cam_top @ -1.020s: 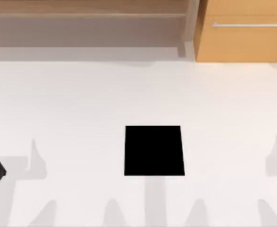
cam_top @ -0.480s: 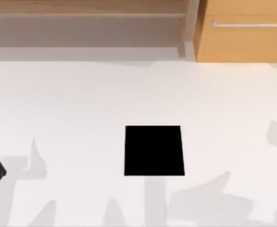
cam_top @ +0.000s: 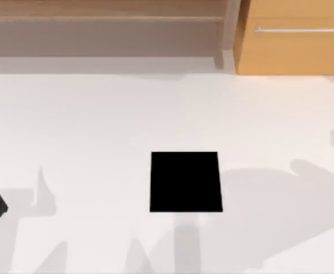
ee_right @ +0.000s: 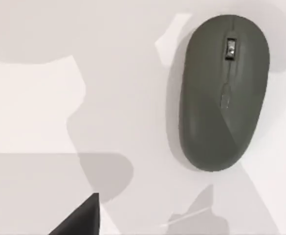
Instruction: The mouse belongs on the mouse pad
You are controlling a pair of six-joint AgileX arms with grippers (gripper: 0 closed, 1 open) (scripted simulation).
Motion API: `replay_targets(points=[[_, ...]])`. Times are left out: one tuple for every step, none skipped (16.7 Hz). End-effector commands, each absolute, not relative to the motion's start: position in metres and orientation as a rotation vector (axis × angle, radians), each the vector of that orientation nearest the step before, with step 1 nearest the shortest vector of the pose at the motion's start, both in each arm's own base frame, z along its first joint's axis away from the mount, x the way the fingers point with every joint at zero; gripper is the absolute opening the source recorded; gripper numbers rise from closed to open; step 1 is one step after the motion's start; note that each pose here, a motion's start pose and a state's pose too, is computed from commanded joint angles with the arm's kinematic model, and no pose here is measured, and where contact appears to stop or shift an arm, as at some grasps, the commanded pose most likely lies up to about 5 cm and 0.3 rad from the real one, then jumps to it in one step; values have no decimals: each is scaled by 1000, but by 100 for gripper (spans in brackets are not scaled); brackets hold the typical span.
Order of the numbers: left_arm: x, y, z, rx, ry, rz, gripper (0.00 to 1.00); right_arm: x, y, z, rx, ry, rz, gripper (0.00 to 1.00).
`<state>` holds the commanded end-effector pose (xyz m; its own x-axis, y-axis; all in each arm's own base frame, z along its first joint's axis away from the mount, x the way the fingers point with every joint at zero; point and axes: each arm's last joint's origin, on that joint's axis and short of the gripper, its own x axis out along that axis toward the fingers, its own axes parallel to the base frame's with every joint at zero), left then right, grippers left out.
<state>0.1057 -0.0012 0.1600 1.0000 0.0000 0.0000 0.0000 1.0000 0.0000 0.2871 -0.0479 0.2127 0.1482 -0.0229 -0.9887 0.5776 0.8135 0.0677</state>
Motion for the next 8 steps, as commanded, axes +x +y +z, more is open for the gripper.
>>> replay_targets(points=[[106, -1, 160, 0, 0, 0, 100, 296, -51, 208, 511, 1406, -483, 100], [106, -1, 160, 0, 0, 0, 100, 304, -54, 205, 524, 1439, -504, 100], [106, -1, 160, 0, 0, 0, 100, 310, -57, 202, 535, 1463, -522, 100], [106, -1, 160, 0, 0, 0, 100, 315, -59, 200, 544, 1480, -535, 100], [106, -1, 160, 0, 0, 0, 100, 318, -60, 198, 549, 1491, -543, 100], [106, -1, 160, 0, 0, 0, 100, 319, -60, 198, 551, 1496, -547, 100], [106, -1, 160, 0, 0, 0, 100, 319, -60, 198, 551, 1496, -547, 100], [106, -1, 160, 0, 0, 0, 100, 319, -60, 198, 551, 1496, -547, 100]])
